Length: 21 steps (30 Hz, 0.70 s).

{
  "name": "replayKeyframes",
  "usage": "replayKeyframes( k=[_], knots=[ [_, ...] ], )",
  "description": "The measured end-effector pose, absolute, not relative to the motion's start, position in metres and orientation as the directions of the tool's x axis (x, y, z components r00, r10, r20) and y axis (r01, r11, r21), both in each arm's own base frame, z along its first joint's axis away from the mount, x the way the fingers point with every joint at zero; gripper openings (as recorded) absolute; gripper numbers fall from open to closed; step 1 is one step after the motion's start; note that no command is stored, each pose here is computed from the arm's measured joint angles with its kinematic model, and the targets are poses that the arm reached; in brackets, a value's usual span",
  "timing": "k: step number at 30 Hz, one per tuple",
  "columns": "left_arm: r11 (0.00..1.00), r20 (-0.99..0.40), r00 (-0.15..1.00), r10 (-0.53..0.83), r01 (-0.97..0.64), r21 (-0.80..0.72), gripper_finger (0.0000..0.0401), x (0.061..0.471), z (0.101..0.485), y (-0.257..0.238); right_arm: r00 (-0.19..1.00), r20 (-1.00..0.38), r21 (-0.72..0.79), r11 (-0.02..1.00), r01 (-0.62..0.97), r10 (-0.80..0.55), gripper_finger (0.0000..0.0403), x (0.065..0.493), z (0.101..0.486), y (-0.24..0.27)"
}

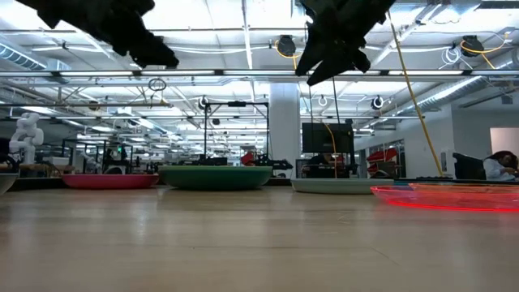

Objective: Stack plastic plates
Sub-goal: Stack the black plate on the light green plate

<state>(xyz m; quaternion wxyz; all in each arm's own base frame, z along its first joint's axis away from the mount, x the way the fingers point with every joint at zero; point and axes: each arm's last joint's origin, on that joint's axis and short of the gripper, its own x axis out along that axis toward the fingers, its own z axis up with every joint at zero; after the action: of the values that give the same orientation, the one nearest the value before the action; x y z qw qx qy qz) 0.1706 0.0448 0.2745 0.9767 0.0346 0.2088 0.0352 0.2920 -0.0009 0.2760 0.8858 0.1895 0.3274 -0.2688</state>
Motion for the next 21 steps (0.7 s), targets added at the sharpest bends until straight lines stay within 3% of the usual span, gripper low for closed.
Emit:
replayKeyframes(
  k=[6, 11, 21],
  knots=[
    [0.990, -0.518, 0.845, 0.135, -0.139, 0.031, 0.0188, 0.154, 0.267, 0.042, 0.573, -0.758, 0.145, 0.776, 0.614, -0.311, 0.0183, 0.298, 0.276, 0.000],
    [0.979, -0.565, 0.816, 0.125, -0.193, -0.062, 0.0188, 0.152, 0.262, 0.040, 0.584, -0.773, 0.190, 0.787, 0.588, -0.249, 0.0183, 0.300, 0.277, 0.000],
    [0.963, -0.601, 0.798, -0.046, -0.123, -0.238, 0.0188, 0.154, 0.259, 0.008, 0.640, -0.748, 0.224, 0.840, 0.494, -0.176, 0.0183, 0.305, 0.281, 0.003]
  ],
)
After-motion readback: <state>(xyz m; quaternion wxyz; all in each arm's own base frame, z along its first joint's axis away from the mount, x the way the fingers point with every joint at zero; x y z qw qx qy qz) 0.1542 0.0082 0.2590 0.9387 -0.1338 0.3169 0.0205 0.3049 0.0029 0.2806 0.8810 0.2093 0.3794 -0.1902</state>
